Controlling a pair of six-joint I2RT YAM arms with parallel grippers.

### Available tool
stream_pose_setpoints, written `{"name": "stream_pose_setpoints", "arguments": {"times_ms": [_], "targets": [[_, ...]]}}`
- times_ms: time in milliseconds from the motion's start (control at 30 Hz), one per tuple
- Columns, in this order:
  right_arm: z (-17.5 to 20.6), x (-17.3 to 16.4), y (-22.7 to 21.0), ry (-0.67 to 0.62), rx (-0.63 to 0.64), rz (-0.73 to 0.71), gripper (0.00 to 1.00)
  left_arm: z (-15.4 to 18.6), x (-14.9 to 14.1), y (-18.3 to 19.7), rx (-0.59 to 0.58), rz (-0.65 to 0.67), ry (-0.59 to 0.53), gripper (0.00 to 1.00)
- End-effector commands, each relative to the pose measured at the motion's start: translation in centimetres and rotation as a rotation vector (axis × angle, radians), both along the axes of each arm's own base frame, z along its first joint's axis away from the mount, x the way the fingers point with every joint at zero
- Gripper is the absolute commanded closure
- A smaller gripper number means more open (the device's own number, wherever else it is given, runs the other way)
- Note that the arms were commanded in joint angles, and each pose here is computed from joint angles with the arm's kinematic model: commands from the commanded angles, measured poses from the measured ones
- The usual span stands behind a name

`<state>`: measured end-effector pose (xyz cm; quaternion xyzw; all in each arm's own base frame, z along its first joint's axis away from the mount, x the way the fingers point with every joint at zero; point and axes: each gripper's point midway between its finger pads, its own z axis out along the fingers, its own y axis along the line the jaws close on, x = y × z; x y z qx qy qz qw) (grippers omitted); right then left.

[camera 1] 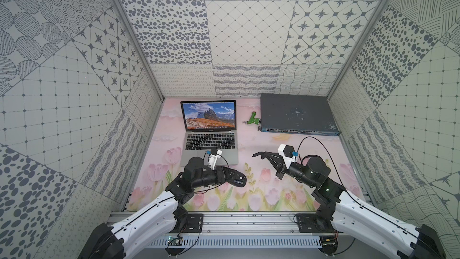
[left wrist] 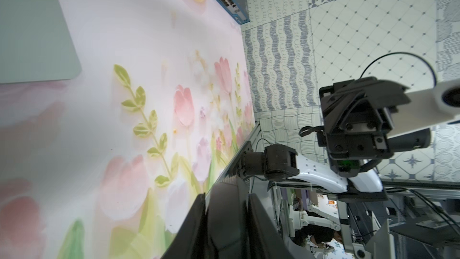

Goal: Remove the wireless mouse receiver from the laptop
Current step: Close the lid on the mouse.

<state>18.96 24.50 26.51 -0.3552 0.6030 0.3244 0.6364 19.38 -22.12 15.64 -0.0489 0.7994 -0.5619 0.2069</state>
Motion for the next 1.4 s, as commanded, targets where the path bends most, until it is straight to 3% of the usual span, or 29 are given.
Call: {"name": "stream_pose_setpoints", "arguments": {"times_ms": [0,200,300,533,800,1233,1367], "targets": [[3.9,-1.1,-0.3,-0.17,0.037,0.0,1.0,5.0,-0.9,-0.4,-0.19,-0.026,0.071,0.82],[6.9,-1.9,0.4,-0.394,-0.019,-0.039,1.0,7.9,-0.6,0.3,-0.297,0.036,0.098,0.86],[7.8,-2.8,0.7,-0.495,-0.024,-0.044,1.0,9.2,-0.2,0.5,-0.34,0.06,0.108,0.82],[7.5,-4.4,2.5,-0.659,-0.076,-0.013,1.0,11.5,0.1,0.6,-0.41,0.068,0.104,0.84],[6.3,-6.3,4.6,-0.821,-0.129,-0.006,1.0,12.4,0.4,0.6,-0.443,0.075,0.105,0.85],[4.2,-7.1,5.9,-1.018,-0.229,-0.154,1.0,12.8,0.4,0.8,-0.473,0.077,0.102,0.86],[5.6,-7.0,4.8,-1.002,-0.15,-0.209,1.0,12.9,0.3,0.7,-0.474,0.071,0.1,0.86]]}}
